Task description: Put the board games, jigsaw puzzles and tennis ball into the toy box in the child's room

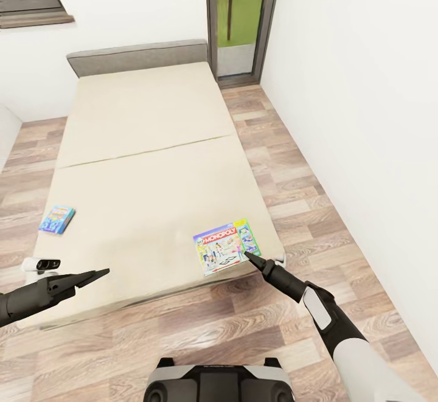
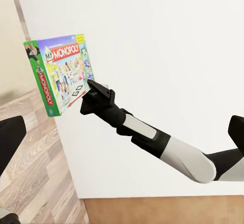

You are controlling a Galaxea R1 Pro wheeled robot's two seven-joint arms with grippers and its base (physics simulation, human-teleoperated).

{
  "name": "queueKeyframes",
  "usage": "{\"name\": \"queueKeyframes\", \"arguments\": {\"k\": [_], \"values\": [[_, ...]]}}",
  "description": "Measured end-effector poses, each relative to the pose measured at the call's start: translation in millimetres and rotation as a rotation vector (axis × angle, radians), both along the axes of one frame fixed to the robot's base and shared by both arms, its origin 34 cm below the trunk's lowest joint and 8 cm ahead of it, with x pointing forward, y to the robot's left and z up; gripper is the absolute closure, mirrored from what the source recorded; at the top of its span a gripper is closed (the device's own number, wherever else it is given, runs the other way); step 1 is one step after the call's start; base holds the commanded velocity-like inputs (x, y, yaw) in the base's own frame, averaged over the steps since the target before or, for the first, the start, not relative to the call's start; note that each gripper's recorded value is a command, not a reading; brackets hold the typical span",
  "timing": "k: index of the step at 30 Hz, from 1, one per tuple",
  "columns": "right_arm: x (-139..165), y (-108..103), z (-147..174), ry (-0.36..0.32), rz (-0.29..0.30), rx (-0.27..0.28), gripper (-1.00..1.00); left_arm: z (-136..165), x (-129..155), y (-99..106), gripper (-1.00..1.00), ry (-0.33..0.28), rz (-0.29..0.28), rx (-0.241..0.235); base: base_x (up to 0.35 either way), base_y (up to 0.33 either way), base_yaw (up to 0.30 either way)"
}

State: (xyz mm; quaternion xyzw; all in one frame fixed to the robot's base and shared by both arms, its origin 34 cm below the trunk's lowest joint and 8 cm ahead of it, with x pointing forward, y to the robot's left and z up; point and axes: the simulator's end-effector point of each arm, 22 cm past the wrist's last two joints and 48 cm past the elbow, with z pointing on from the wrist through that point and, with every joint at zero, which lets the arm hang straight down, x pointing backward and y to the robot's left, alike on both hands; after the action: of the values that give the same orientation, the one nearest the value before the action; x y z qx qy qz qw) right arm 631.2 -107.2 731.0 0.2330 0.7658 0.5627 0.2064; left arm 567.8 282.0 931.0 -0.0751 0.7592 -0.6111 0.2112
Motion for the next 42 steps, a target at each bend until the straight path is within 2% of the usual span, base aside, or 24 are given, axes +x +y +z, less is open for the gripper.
{"name": "queueKeyframes", "arguments": {"k": [37,42], "values": [[16.0,-1.1,32.7,-0.062,-0.001,0.000,1.00,28.4,4.4,3.4,-1.00,-0.064,0.009,0.003,0.000,0.000,0.000],[18.1,-2.3,36.9,-0.071,-0.002,-0.002,1.00,34.6,7.2,10.7,-1.00,-0.081,0.030,0.010,0.000,0.000,0.000]]}}
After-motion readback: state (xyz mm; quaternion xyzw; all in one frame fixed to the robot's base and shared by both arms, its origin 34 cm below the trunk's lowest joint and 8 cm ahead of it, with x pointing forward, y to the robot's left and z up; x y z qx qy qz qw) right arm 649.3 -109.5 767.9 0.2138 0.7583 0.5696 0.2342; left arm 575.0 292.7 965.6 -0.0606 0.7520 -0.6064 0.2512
